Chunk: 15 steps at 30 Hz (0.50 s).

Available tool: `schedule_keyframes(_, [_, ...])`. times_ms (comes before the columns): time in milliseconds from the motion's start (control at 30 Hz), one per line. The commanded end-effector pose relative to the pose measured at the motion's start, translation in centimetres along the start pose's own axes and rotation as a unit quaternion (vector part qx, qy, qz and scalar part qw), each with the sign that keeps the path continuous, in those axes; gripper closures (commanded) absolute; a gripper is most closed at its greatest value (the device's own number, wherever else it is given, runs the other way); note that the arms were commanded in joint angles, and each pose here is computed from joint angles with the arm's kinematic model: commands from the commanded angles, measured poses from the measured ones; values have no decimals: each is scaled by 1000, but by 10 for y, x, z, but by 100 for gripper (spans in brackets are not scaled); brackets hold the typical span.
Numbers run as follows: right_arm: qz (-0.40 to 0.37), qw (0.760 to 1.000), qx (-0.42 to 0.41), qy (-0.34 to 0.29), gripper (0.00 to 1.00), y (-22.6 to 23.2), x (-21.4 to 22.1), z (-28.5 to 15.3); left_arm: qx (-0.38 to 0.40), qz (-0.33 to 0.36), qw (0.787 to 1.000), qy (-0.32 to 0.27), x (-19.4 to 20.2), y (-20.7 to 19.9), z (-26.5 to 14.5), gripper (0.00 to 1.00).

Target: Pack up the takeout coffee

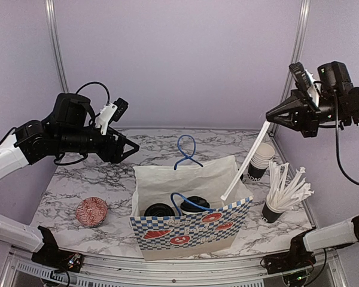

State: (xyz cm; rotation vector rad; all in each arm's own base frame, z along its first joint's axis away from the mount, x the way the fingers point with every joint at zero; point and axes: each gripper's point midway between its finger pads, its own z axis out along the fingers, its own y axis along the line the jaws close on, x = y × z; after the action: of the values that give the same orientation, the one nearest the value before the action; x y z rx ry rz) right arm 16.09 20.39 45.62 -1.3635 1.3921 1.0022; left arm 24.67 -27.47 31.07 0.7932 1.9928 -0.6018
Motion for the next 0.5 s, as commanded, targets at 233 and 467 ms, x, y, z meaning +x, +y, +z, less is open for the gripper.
schedule_keyframes(233, [-11,994,-68,89,44,13,64,40,-4,4,999,34,19,4,20,29])
schedule_keyframes(467, [27,978,93,183,41,-51,97,24,-6,7,999,38,24,5,20,29])
